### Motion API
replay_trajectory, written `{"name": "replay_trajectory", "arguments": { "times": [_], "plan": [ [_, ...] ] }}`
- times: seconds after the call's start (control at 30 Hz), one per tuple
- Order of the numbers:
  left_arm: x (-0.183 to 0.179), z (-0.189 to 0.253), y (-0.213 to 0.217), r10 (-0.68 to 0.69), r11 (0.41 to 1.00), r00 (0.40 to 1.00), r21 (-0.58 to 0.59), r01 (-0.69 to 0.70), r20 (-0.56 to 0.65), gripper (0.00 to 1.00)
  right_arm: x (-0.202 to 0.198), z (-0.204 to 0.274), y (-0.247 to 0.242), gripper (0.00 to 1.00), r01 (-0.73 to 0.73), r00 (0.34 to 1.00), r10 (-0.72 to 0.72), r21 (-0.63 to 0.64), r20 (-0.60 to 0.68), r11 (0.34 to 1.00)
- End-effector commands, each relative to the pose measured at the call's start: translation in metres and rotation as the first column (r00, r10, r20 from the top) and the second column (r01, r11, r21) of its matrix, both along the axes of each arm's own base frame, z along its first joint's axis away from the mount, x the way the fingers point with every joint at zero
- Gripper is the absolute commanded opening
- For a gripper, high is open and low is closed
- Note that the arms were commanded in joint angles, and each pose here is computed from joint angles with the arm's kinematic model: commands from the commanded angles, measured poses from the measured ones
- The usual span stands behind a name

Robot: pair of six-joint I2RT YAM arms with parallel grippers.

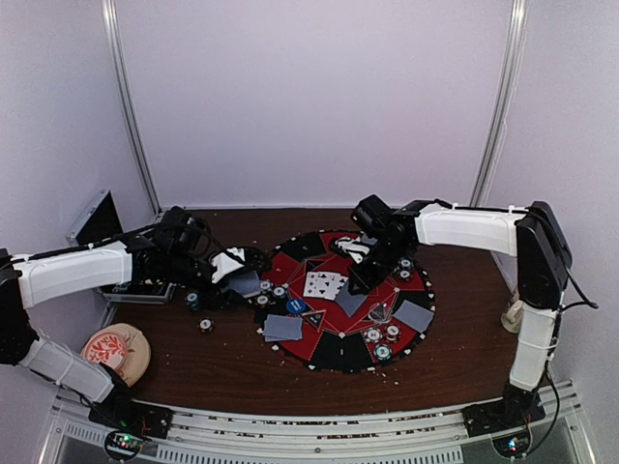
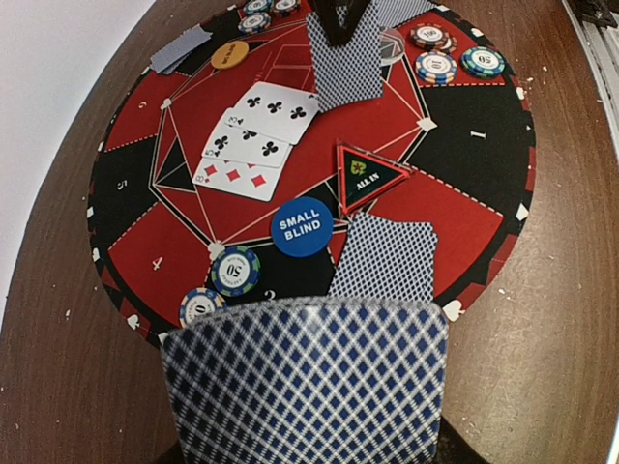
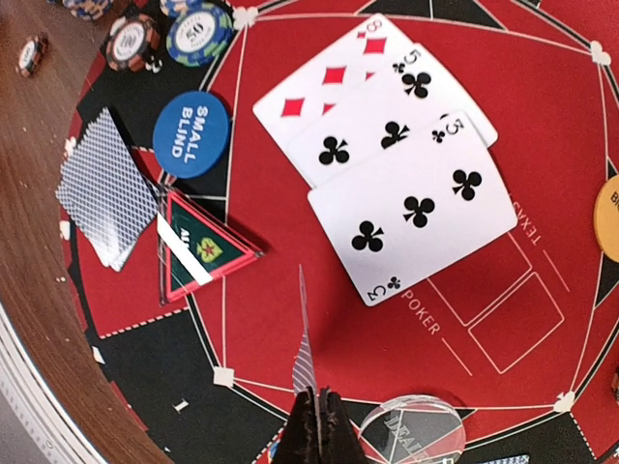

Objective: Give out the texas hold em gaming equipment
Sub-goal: Place the poker card in the community card area.

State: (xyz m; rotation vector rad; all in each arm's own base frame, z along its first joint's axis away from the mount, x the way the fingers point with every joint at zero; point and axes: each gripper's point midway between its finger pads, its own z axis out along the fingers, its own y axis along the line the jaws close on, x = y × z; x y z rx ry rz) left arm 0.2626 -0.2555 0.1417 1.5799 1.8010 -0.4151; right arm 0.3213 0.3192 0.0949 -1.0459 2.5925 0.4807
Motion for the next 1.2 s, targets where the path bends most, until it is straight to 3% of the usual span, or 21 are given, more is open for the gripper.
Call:
{"name": "replay_trajectory", "arguments": {
  "times": [0.0, 0.7, 1.17],
  "plan": [
    [-0.002, 0.012, -0.004, -0.021, 0.999, 0.999, -0.039, 0.022, 0.032, 0.54, 0.002, 0.001, -0.007, 0.00, -0.046, 0.999, 0.048, -0.072, 0.017, 0.996],
    [-0.001, 0.009, -0.005, -0.017, 0.999, 1.000, -0.033, 0.018, 0.026, 0.54, 0.024, -0.021, -0.012, 0.00, -0.099, 0.991, 0.117, -0.239, 0.062, 0.966],
    [0.000, 0.007, -0.004, -0.015, 0.999, 1.000, -0.029, 0.016, 0.025, 0.54, 0.043, -0.020, -0.003, 0.12, -0.092, 0.972, 0.164, -0.366, 0.171, 0.926]
  ]
}}
